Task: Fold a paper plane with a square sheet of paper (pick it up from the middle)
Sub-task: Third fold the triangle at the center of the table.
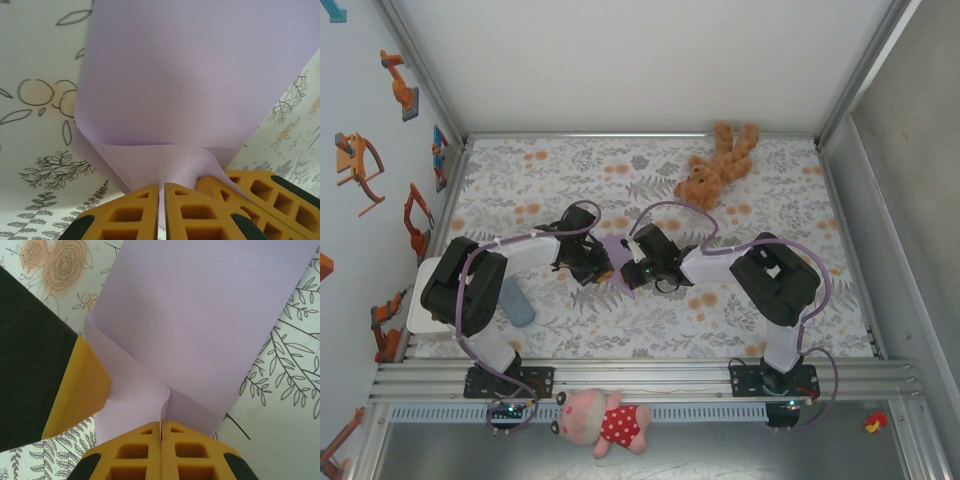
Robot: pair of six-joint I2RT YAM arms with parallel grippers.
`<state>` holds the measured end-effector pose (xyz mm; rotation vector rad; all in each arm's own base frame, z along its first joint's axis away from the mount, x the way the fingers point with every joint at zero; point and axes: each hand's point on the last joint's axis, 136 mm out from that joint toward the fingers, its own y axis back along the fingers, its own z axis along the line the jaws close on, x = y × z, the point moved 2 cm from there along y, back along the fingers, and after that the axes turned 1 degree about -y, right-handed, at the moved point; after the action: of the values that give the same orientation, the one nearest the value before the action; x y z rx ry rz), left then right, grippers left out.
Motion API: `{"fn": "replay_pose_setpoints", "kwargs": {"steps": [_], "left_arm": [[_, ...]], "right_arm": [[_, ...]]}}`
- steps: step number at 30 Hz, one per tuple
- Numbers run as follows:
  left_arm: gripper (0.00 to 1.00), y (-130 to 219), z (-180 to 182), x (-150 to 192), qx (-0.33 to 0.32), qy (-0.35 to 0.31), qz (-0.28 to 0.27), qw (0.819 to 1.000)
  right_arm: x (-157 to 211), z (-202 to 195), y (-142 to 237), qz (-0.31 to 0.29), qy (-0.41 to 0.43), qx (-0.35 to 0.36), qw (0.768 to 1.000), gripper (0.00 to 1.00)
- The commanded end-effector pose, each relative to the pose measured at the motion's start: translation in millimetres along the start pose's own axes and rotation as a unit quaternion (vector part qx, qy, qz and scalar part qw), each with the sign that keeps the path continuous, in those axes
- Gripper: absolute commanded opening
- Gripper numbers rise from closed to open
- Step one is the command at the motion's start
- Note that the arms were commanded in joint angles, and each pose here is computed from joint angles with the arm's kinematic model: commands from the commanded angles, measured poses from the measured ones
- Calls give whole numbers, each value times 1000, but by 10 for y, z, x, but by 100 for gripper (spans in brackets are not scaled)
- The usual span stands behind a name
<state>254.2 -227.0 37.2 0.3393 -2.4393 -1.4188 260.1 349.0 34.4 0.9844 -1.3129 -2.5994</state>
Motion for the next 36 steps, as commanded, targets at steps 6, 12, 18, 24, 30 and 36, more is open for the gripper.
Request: {"fn": "replay_pose_setpoints", "kwargs": {"steps": [6, 12, 18, 24, 30, 36], "left_arm": [[11, -39, 121, 4, -24, 14, -6, 1000], [10, -83, 144, -2, -30, 15, -3, 999], [10, -106, 149, -19, -33, 16, -4, 999], [10, -126, 246, -6, -53, 27, -1, 998], [10, -167, 386, 28, -74, 39, 5, 996], [10, -190, 418, 30, -78, 43, 6, 996]], "right_arm": [[0, -49, -39, 8, -9, 8, 1000, 0], [-7, -42, -34, 8, -8, 7, 1000, 0], [-12, -36, -33, 8, -9, 7, 1000, 0], [-56, -20, 0, 3, -10, 8, 1000, 0], [-228, -42, 240, -31, -33, 40, 998, 17], [-293, -169, 527, -47, -60, 103, 992, 36]]}}
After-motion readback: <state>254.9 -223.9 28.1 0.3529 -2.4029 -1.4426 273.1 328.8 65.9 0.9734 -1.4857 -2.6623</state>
